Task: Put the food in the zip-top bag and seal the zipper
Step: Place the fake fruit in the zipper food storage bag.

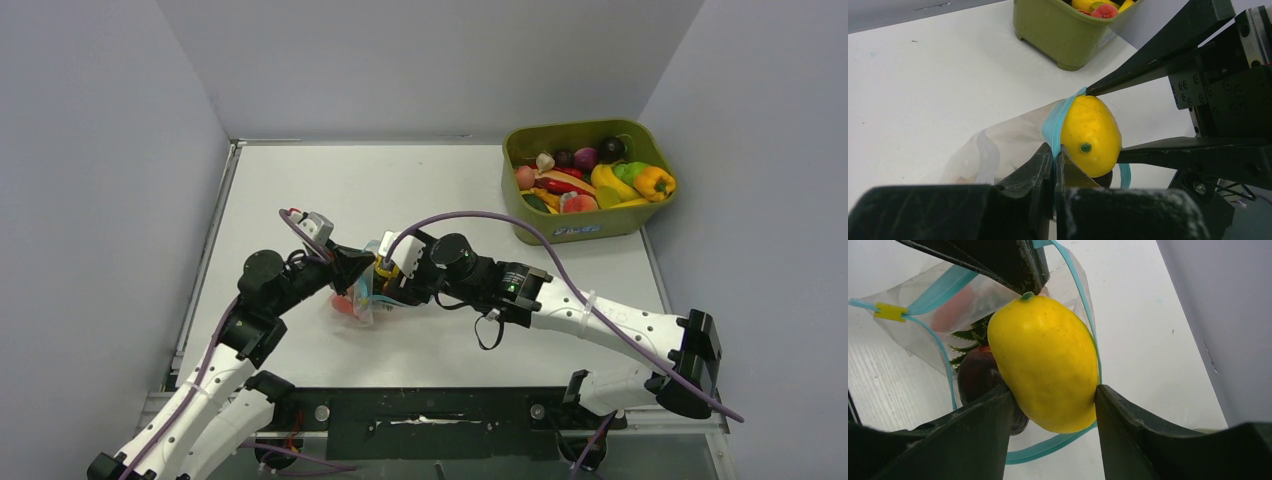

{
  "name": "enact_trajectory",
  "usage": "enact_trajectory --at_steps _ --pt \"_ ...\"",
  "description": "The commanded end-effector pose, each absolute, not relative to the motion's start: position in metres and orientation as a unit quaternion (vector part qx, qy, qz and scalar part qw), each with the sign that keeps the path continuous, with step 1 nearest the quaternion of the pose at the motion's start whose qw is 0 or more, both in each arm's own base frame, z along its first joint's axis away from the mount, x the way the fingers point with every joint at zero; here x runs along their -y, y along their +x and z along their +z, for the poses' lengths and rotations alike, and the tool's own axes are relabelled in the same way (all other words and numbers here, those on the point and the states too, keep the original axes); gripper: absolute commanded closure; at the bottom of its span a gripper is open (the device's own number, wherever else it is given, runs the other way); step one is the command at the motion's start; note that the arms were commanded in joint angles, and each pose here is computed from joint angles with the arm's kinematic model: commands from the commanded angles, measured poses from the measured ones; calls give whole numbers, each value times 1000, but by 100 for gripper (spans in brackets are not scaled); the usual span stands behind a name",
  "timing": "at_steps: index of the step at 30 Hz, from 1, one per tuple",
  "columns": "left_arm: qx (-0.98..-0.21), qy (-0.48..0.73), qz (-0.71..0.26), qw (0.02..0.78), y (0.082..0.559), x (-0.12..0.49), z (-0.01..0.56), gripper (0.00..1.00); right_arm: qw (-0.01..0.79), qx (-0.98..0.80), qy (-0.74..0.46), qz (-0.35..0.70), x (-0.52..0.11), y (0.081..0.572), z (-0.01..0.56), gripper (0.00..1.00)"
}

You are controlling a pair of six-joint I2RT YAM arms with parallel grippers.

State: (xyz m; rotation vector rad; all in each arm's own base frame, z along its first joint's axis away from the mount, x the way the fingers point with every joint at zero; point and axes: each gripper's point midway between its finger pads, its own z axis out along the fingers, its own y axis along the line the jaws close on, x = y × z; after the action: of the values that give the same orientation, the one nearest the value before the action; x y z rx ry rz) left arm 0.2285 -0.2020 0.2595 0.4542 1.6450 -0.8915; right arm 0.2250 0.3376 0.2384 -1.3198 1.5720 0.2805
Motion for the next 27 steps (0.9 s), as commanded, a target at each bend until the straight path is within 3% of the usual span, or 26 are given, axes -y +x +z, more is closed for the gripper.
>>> enact_trajectory --at_steps 1,16,27 --pt "-655 211 -418 593 219 211 293 100 546 -647 -525 87 -338 240 264 71" --pt "-643 220 -429 596 216 214 300 100 563 -636 -517 107 -346 239 260 70" --pt "-635 228 -440 592 210 216 299 100 583 -622 -487 192 -356 230 259 44"
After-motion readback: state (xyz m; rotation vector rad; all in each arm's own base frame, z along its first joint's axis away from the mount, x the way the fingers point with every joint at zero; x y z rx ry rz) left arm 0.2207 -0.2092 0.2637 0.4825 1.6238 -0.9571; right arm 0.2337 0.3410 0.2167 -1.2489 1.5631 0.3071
